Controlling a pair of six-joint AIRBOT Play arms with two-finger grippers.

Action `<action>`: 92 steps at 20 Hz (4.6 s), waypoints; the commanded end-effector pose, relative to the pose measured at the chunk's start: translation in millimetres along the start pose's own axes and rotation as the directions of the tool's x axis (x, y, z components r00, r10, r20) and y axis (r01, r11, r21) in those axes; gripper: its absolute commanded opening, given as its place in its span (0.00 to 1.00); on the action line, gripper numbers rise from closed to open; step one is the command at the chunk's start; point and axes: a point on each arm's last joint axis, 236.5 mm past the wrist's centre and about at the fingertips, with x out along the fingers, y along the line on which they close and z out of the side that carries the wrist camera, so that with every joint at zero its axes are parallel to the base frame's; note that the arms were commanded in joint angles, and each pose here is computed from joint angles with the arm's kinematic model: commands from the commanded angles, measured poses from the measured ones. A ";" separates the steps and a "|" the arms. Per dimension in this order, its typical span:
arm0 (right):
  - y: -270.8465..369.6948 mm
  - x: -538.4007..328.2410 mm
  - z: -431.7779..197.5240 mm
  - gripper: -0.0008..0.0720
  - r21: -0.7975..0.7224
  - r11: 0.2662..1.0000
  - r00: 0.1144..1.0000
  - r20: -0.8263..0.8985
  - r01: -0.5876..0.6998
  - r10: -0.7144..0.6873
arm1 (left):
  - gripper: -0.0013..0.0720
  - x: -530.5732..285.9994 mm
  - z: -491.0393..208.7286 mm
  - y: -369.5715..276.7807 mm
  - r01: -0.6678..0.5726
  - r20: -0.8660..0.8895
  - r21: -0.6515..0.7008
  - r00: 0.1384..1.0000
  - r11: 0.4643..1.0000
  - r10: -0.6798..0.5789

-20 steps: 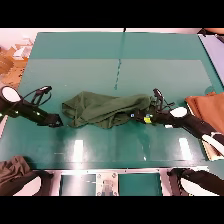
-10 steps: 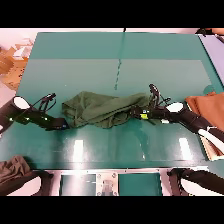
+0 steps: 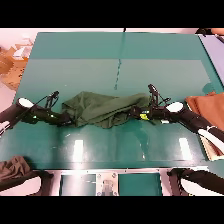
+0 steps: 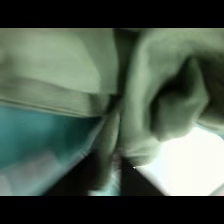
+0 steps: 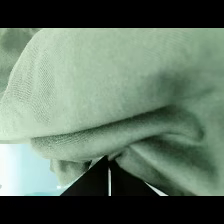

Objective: Fold the shirts.

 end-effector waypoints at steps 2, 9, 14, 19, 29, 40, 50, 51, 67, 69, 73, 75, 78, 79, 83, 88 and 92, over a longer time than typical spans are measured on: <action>13.3 -6.4 6.9 0.04 -0.017 0.999 1.000 0.001 -0.031 0.031 | 0.05 -3.9 -8.7 -23.9 0.102 -0.066 0.048 0.993 0.994 -0.098; 105.0 -150.4 83.3 0.04 -0.220 0.957 0.951 0.197 -0.192 0.236 | 0.05 -145.0 100.2 -127.2 0.025 0.264 0.326 0.958 0.945 -0.116; 202.3 -376.1 120.1 0.04 -0.480 0.875 0.678 0.663 0.061 0.316 | 0.05 -406.7 90.6 -316.6 -0.436 0.798 0.554 0.521 0.709 -0.303; 306.1 -534.8 68.3 0.04 -0.477 0.747 0.292 0.878 0.462 0.380 | 0.05 -540.3 -18.1 -417.9 -0.698 0.863 0.453 0.187 0.555 -0.469; 271.3 -559.8 103.7 0.04 -0.327 0.809 0.205 0.944 0.488 0.257 | 0.05 -524.4 56.3 -312.0 -0.684 0.976 0.206 0.189 0.700 -0.103; -65.1 -221.0 234.6 0.04 0.081 0.995 0.794 0.602 0.054 -0.092 | 0.05 -165.9 240.1 -82.9 -0.208 0.457 0.341 0.889 0.917 0.032; -160.6 -124.3 307.7 0.04 0.206 0.978 0.906 0.419 -0.035 -0.056 | 0.05 -86.4 290.1 9.9 -0.227 0.471 0.190 0.875 0.955 0.114; -159.3 -130.5 309.6 0.04 0.185 0.983 0.914 0.400 -0.009 -0.067 | 0.05 -88.3 288.8 8.6 -0.234 0.461 0.202 0.879 0.951 0.118; -243.4 -148.9 135.3 0.04 -0.008 0.871 0.817 -0.345 0.490 -0.463 | 0.05 -49.5 141.0 40.0 -0.174 -0.136 0.185 0.970 0.967 0.201; -242.7 -148.0 135.4 0.04 -0.010 0.872 0.817 -0.345 0.489 -0.462 | 0.05 -49.1 143.5 40.8 -0.178 -0.126 0.185 0.971 0.966 0.203; -242.5 -147.9 135.3 0.04 -0.009 0.872 0.817 -0.345 0.489 -0.462 | 0.05 -41.3 148.3 36.3 -0.149 -0.110 0.162 0.980 0.976 0.167; -241.7 -147.4 135.1 0.04 -0.012 0.872 0.816 -0.347 0.489 -0.462 | 0.05 -38.7 143.1 37.2 -0.141 -0.135 0.139 0.978 0.980 0.160; -240.4 -147.5 133.8 0.39 -0.005 0.872 0.815 -0.353 0.489 -0.459 | 0.26 -39.7 134.7 33.6 -0.124 -0.170 0.132 0.975 0.983 0.146; -238.5 -148.8 132.1 0.56 -0.005 0.874 0.814 -0.360 0.487 -0.456 | 0.63 -40.5 132.7 33.2 -0.129 -0.180 0.098 0.973 0.987 0.145; -223.5 -171.1 130.7 0.56 0.033 0.869 0.815 -0.364 0.494 -0.450 | 0.68 -58.4 118.4 28.0 -0.132 -0.252 -0.003 0.959 0.991 0.127; -202.1 -214.6 111.2 0.50 0.089 0.868 0.842 -0.313 0.488 -0.440 | 0.67 -92.0 83.1 26.9 -0.138 -0.306 -0.141 0.948 0.980 0.090; -205.5 -243.6 43.1 0.50 0.220 0.835 0.854 -0.275 0.504 -0.443 | 0.67 -103.3 17.2 19.1 -0.149 -0.267 -0.190 0.959 0.971 0.095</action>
